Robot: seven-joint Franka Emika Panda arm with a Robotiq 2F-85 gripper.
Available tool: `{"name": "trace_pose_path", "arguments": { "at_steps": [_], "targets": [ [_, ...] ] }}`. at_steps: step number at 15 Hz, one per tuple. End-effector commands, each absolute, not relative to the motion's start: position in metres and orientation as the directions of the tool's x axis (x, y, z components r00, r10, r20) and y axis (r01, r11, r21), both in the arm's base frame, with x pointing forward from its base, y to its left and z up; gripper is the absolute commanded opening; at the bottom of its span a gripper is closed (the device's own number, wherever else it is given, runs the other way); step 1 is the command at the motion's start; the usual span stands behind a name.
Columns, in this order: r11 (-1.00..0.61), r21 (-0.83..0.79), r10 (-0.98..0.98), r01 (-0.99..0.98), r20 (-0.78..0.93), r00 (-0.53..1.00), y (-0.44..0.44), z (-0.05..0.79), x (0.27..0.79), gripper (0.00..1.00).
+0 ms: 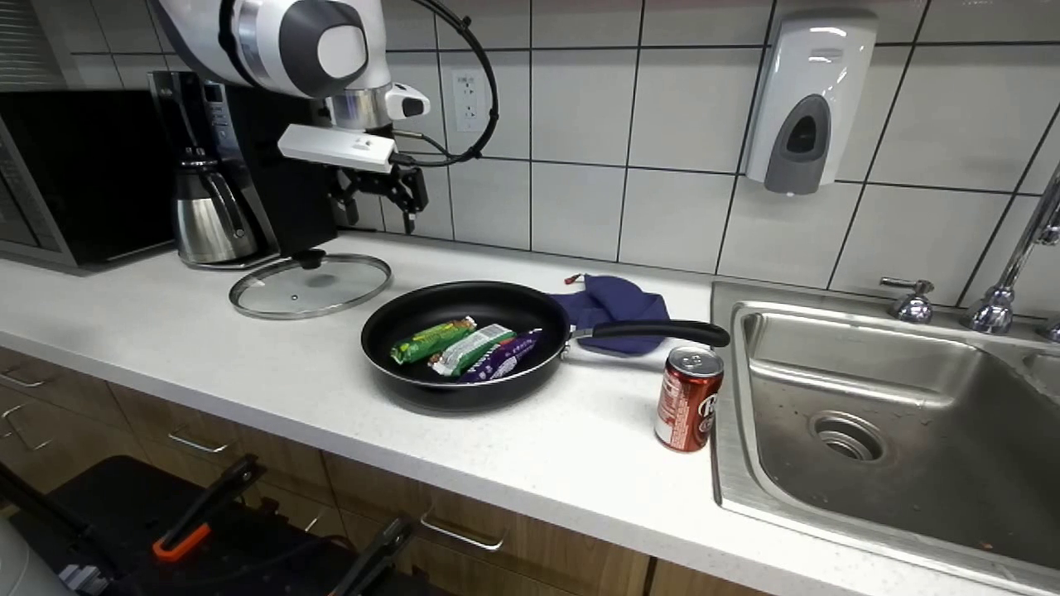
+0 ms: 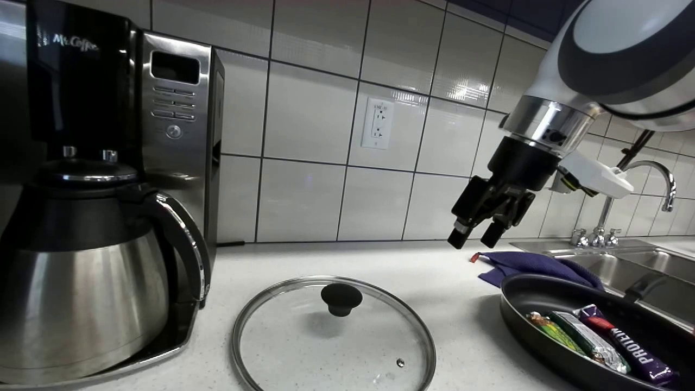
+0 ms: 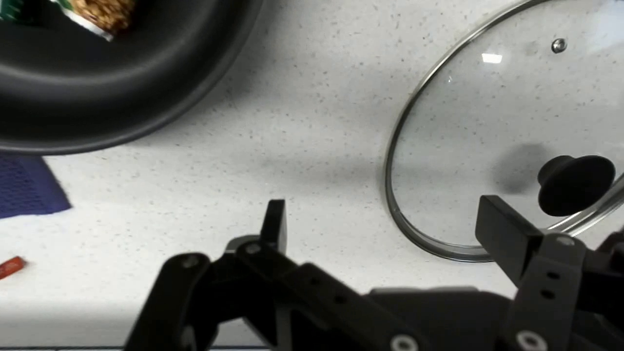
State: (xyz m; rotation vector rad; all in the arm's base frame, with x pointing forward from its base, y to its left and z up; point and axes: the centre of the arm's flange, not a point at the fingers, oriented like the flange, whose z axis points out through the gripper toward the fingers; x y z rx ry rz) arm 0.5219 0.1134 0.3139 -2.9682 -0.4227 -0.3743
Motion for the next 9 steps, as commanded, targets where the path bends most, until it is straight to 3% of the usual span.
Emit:
{"name": "trace_pose_path", "arguments": {
  "at_steps": [1,9],
  "targets": [
    [-0.934,-0.072,0.321,0.350,0.264,0.910,0.150,0.307,0.544,1.00],
    [-0.918,-0.071,0.363,0.391,0.253,0.897,0.164,0.298,0.538,1.00]
  ]
}}
